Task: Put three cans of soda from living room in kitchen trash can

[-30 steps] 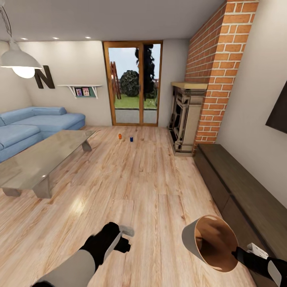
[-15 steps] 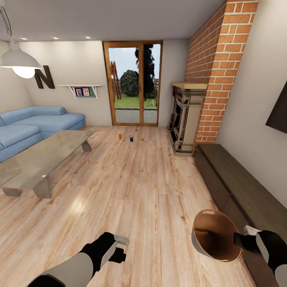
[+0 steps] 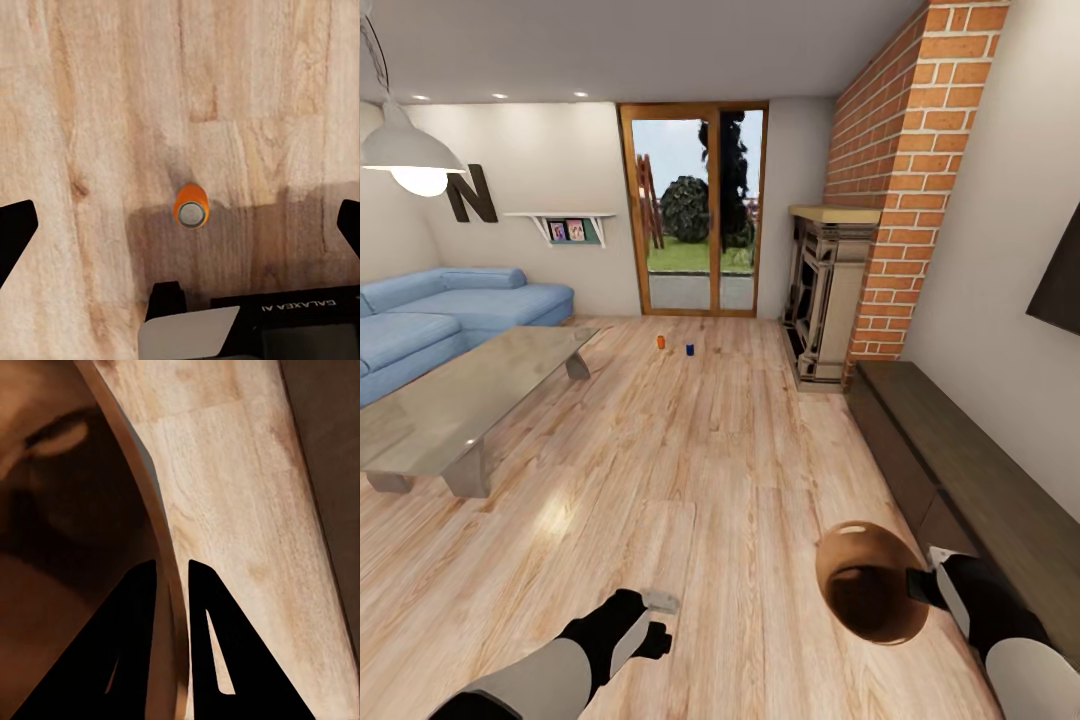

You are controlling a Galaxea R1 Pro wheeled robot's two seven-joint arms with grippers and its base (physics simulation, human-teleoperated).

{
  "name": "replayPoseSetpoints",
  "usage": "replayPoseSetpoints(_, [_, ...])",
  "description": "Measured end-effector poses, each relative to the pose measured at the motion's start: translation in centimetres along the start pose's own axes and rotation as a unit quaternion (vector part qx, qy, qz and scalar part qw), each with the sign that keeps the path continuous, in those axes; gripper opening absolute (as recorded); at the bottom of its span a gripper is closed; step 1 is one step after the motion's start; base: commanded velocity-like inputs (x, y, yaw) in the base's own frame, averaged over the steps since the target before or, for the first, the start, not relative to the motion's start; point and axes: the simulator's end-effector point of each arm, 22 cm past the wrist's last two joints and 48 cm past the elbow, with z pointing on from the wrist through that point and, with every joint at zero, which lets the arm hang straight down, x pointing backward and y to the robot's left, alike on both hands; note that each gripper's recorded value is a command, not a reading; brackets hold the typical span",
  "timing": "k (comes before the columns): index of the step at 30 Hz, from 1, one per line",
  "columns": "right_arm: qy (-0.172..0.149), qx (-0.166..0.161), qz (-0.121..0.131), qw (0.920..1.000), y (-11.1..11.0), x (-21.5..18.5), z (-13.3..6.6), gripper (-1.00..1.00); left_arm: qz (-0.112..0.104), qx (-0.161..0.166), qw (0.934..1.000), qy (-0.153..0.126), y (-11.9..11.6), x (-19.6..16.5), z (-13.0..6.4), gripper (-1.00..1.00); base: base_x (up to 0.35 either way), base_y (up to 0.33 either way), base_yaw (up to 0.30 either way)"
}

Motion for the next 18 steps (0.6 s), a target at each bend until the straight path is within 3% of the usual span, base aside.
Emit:
replayPoseSetpoints(6, [-0.026,-0.009,-0.006,0.9996,1.08,-0.85,0.09,-1.00,-0.039,0.010,0.9989,-0.023,-0.37,-0.53,0.22,1.00,0.000,0.000,-0.011])
replayPoseSetpoints(18, [-0.036,-0.009,-0.008,0.9993,0.99,-0.81,0.27,-1.00,-0.057,-0.001,0.9972,-0.050,0.41,-0.18,0.97,1.00,0.000,0.000,-0.001])
